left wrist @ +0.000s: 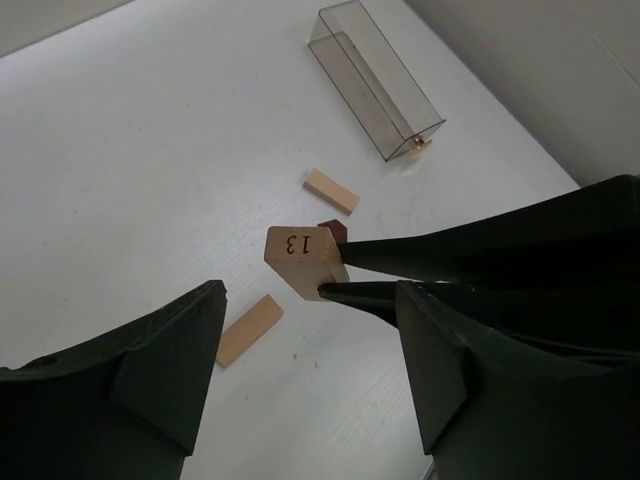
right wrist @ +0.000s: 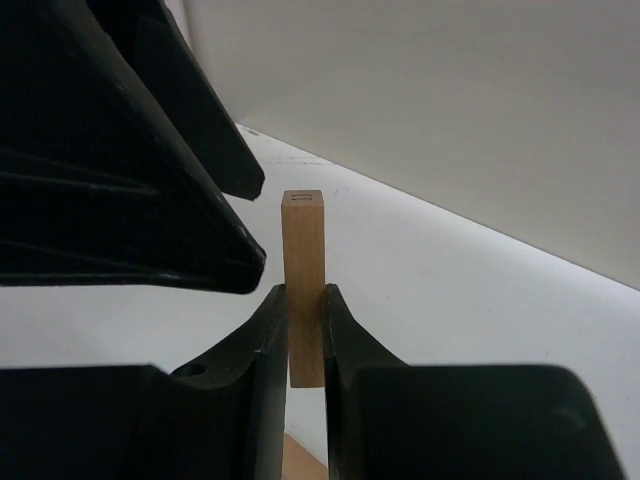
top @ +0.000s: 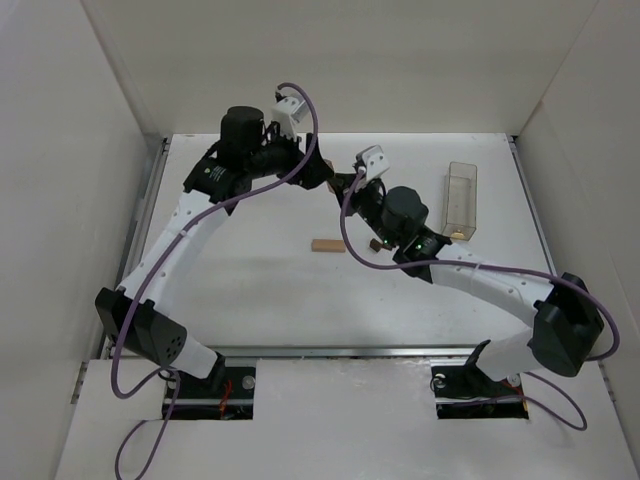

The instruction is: Build the wood block tower

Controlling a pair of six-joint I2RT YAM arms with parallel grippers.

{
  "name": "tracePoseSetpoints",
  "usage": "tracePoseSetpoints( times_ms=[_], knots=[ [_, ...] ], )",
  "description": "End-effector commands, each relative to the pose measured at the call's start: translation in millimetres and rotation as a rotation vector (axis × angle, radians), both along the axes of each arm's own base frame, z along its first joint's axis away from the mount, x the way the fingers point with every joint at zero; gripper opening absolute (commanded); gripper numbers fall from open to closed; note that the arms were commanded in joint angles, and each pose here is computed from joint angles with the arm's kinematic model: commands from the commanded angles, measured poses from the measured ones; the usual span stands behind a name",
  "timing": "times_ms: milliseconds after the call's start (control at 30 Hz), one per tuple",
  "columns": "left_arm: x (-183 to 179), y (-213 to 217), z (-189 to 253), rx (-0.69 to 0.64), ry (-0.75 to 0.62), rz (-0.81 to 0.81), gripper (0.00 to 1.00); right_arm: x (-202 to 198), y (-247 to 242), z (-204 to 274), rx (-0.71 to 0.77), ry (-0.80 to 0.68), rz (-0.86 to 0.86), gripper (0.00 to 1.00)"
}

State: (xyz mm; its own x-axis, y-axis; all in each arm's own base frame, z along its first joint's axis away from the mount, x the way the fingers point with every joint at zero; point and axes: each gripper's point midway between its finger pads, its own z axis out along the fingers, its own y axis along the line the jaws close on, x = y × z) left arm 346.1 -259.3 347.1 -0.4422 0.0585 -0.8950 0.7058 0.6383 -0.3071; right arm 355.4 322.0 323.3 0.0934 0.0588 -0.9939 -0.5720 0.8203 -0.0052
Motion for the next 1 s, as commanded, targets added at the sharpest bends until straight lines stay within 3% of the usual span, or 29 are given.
tracePoseSetpoints(
  times_ms=[0,233,467,800,933,967],
  knots=[
    [-6.1,-6.9,-7.0,0.005,0.055,-0.035,0.64,-10.5,-6.1,33.2,0.076,-0.073,-0.005,0.0],
    [0.8,-3.6,4.1,0.009,-0.027,-0.016,0.64,-17.8,-0.9,33.0,0.065,-0.082,0.031,0.0],
    [-0.2,-5.5,6.4,-0.004,-0.027,-0.024,0.64,-19.4,1.5,30.8,0.05,-0.083,0.048,0.0],
    [1.8,-10.0,1.4,-0.011,-0.008,-0.038,0.4,-20.4,2.9,28.6,0.033,-0.085,0.058,0.0],
    [1.6,-10.2,1.4,-0.016,-0.001,-0.036,0.28,-21.7,8.0,24.6,0.017,-0.088,0.084,0.0],
    [1.9,-10.0,1.3,-0.011,-0.008,-0.038,0.2,-22.8,9.2,24.7,0.016,-0.089,0.093,0.0]
  ],
)
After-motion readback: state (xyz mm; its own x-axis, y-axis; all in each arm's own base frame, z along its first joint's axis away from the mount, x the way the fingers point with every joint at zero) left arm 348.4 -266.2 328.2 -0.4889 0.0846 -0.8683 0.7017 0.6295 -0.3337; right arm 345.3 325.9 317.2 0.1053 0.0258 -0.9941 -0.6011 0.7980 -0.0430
